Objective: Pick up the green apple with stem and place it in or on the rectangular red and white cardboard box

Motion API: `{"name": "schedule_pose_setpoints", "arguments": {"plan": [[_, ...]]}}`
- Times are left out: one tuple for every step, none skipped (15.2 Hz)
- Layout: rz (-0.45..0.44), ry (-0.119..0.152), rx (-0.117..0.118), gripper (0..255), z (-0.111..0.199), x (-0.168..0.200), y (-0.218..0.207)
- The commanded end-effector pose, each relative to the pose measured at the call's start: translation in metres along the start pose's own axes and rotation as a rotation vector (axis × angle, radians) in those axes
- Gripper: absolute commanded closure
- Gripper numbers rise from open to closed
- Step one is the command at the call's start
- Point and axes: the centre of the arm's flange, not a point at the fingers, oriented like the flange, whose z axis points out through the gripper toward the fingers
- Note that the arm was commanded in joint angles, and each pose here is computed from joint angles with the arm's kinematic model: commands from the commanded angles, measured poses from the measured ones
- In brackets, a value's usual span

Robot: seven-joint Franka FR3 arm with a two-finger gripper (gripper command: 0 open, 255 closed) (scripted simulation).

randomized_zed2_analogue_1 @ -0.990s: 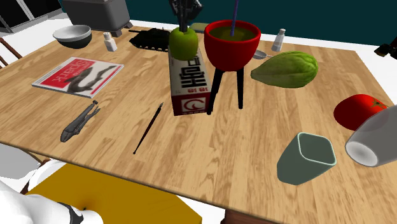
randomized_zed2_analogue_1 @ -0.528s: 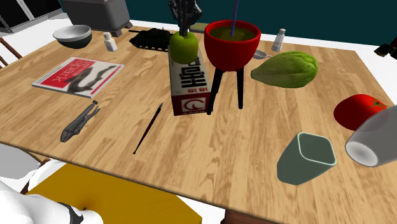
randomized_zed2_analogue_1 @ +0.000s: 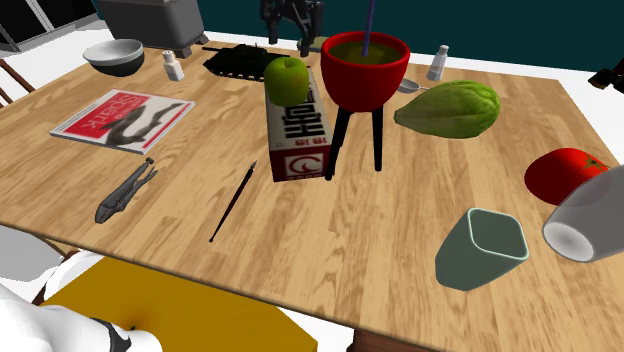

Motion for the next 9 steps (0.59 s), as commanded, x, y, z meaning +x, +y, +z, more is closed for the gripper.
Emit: {"name": "schedule_pose_setpoints", "arguments": {"plan": [[0.000,0.000,0.000,0,-0.013,0.000,0.000],[0.000,0.000,0.000,0,-0.026,0.000,0.000],[0.000,0.000,0.000,0,-0.040,0.000,0.000],[0.000,0.000,0.000,0,-0.050,0.000,0.000],[0.000,0.000,0.000,0,-0.050,0.000,0.000],[0.000,0.000,0.000,0,-0.050,0.000,0.000],[0.000,0.000,0.000,0,-0.050,0.000,0.000],[0.000,0.000,0.000,0,-0.050,0.000,0.000],[0.000,0.000,0.000,0,-0.050,0.000,0.000]]}}
